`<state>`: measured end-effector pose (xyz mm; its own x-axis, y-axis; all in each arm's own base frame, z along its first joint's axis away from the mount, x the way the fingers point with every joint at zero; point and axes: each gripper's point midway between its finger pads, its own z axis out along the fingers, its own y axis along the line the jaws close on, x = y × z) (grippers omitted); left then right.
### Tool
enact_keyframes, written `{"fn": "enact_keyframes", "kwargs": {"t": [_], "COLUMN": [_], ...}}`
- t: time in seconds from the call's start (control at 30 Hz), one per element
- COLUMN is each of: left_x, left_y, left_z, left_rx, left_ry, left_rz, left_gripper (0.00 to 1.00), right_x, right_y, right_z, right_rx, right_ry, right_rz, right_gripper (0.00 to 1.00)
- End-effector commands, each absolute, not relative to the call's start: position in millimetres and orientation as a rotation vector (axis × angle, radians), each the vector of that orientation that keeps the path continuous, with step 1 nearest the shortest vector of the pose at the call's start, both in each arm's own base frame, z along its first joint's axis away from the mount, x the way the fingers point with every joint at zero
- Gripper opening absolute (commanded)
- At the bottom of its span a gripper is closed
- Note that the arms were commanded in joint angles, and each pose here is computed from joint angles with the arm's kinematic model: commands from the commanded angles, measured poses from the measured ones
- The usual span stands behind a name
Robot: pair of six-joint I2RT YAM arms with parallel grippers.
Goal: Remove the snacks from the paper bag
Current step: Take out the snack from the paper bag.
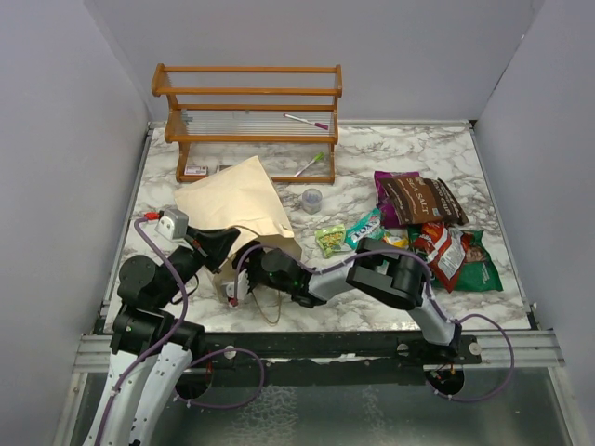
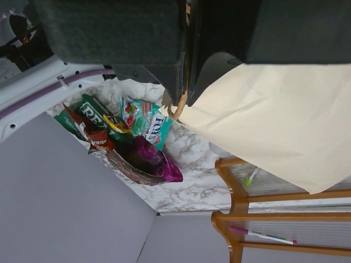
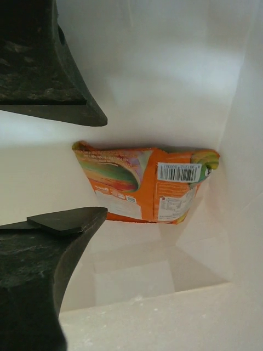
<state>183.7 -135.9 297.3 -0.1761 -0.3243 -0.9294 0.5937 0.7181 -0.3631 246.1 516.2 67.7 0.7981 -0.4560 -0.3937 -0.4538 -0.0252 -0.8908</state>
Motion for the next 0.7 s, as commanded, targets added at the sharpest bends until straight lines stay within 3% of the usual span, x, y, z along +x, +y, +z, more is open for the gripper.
{"fn": "enact_keyframes", "kwargs": {"t": [0.0,0.33,0.47,0.57,0.67], "left_x": [174.9,170.7,172.0,171.8,172.5], "left_y": [-138.3,-143.8,-145.1,-146.3,-146.1], "left_z": [316.9,317.9,315.5,314.6,314.2], "left_rx": [0.274,0.312,0.309,0.313,0.308], "left_ry": [1.47,1.461,1.473,1.476,1.479], "left_rz": [-0.841,-0.869,-0.877,-0.882,-0.882], "left_gripper": [0.0,0.0,0.0,0.0,0.0], "right_x": [262.0,269.0,290.5,301.8,307.1], "right_y": [525.7,530.6,530.8,533.6,539.5], "right_z": [67.7,34.2,33.5,29.9,28.9], "right_rx": [-1.646,-1.695,-1.672,-1.671,-1.671], "right_ry": [0.712,0.737,0.754,0.76,0.744], "right_rz": [0.026,0.045,0.001,-0.017,-0.036], "right_gripper": [0.61,0.63,0.7,0.68,0.61]}}
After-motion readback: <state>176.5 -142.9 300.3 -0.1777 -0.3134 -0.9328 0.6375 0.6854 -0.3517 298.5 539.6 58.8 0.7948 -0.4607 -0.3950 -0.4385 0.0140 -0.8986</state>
